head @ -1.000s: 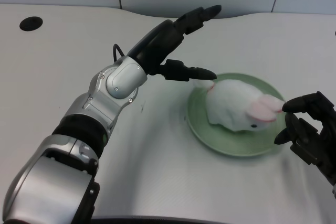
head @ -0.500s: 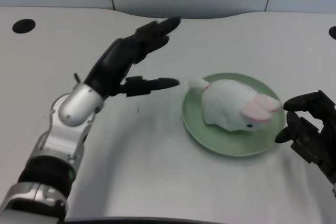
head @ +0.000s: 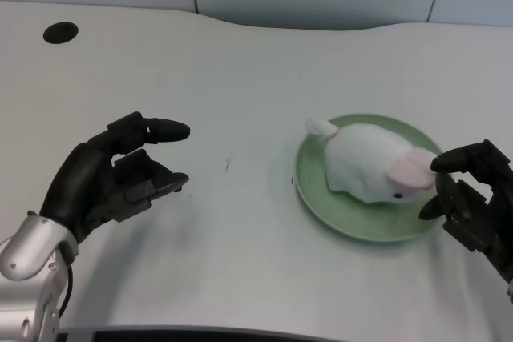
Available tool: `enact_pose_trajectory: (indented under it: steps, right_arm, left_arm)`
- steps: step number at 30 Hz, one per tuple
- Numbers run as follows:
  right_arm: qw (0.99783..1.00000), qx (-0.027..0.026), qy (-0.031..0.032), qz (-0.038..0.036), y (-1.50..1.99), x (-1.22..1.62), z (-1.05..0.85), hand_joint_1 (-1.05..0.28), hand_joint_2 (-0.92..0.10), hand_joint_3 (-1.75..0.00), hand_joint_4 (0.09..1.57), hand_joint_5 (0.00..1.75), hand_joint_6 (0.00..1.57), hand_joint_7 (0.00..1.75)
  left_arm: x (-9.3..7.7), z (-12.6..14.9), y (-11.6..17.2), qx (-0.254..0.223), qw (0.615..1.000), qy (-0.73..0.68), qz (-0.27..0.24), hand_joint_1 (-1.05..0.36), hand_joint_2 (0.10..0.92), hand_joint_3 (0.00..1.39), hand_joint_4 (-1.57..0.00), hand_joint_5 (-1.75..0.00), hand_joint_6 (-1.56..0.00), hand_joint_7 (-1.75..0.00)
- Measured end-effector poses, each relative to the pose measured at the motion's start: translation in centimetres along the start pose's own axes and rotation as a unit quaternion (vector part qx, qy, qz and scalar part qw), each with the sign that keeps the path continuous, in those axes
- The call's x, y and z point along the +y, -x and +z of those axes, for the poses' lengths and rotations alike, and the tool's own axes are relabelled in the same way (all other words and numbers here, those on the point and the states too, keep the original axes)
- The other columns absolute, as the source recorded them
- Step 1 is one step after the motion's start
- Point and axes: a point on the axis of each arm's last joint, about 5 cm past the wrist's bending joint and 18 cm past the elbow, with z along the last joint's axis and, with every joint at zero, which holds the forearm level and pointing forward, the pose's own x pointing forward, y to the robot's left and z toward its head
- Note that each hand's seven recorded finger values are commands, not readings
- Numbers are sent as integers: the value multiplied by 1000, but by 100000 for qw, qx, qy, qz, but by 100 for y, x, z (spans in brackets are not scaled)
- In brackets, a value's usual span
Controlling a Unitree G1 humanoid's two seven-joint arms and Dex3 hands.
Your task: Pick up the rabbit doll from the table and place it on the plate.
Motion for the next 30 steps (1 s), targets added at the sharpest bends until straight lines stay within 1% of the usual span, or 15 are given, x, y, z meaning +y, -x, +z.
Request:
enact_pose_trajectory:
  steps: [1, 5, 7, 14, 15, 17, 23, 24, 25, 26, 27, 29, 30]
  right_arm:
    - [100000, -34, -10, 58, -2, 2, 1, -203, -921, -640, 336, 1746, 217, 1636]
    - [100000, -19, 49, -163, 3, -8, 1, -203, -921, -640, 336, 1746, 222, 1629]
    - [99999, 125, 80, -384, 11, -16, -5, -203, -921, -640, 336, 1746, 224, 1626]
    - [99999, 138, 87, -288, 10, -13, -6, -203, -921, -640, 336, 1746, 229, 1618]
    - [99999, 140, 79, -304, 10, -13, -6, -201, -921, -639, 326, 1746, 221, 1612]
    - [99999, 222, 52, -382, 10, -13, -6, -198, -921, -639, 320, 1746, 213, 1608]
    - [99997, 248, 171, -731, 11, -20, -4, -199, -921, -624, 319, 1746, 207, 1601]
    - [99997, 250, 174, -748, 11, -20, -4, -195, -921, -624, 321, 1746, 207, 1602]
    - [99997, 233, 139, -692, 9, -17, -4, -188, -921, -627, 327, 1746, 206, 1603]
    - [99997, 244, 124, -695, 7, -16, -3, -184, -921, -630, 331, 1746, 205, 1605]
    - [99996, 243, 126, -793, 7, -19, -2, -183, -921, -631, 334, 1746, 204, 1606]
    - [99990, 423, 178, -1362, 10, -40, 0, -182, -921, -633, 337, 1746, 202, 1608]
    - [99988, 404, 180, -1494, 11, -45, 1, -182, -921, -634, 338, 1746, 201, 1609]
  left_arm:
    - [0, 28, -7, -598, 99998, -104, -72, -342, 920, 5, -473, -1652, -393, -1048]
    - [-14, 66, -27, -1238, 99991, 143, -397, -342, 920, 5, -473, -1652, -389, -1055]
    - [-26, 71, -33, -1394, 99989, 310, -511, -342, 920, 5, -473, -1652, -388, -1056]
    - [-28, 71, -34, -1244, 99990, 469, -509, -342, 920, 5, -473, -1652, -386, -1060]
    - [-27, 73, -31, -1117, 99991, 655, -464, -369, 921, 7, -467, -1701, -412, -1087]
    - [-22, 60, 8, -505, 99986, 1572, -61, -387, 921, 17, -464, -1737, -426, -1104]
    - [-14, -48, 156, 2627, 99900, 3408, 1255, -392, 921, 69, -501, -1746, -448, -1114]
    - [-11, -52, 162, 2856, 99886, 3577, 1318, -422, 921, 151, -535, -1746, -479, -1165]
    - [1, -59, 183, 2988, 99873, 3866, 1241, -457, 921, 293, -547, -1746, -467, -1304]
    - [23, -81, 228, 3365, 99846, 4204, 1366, -478, 921, 380, -555, -1746, -454, -1400]
    - [47, -111, 285, 4123, 99804, 4391, 1698, -486, 921, 409, -557, -1746, -449, -1433]
    - [63, -173, 372, 5682, 99701, 4771, 2163, -491, 921, 433, -559, -1746, -444, -1462]
    - [62, -187, 390, 6040, 99673, 4924, 2124, -491, 921, 443, -564, -1746, -443, -1480]
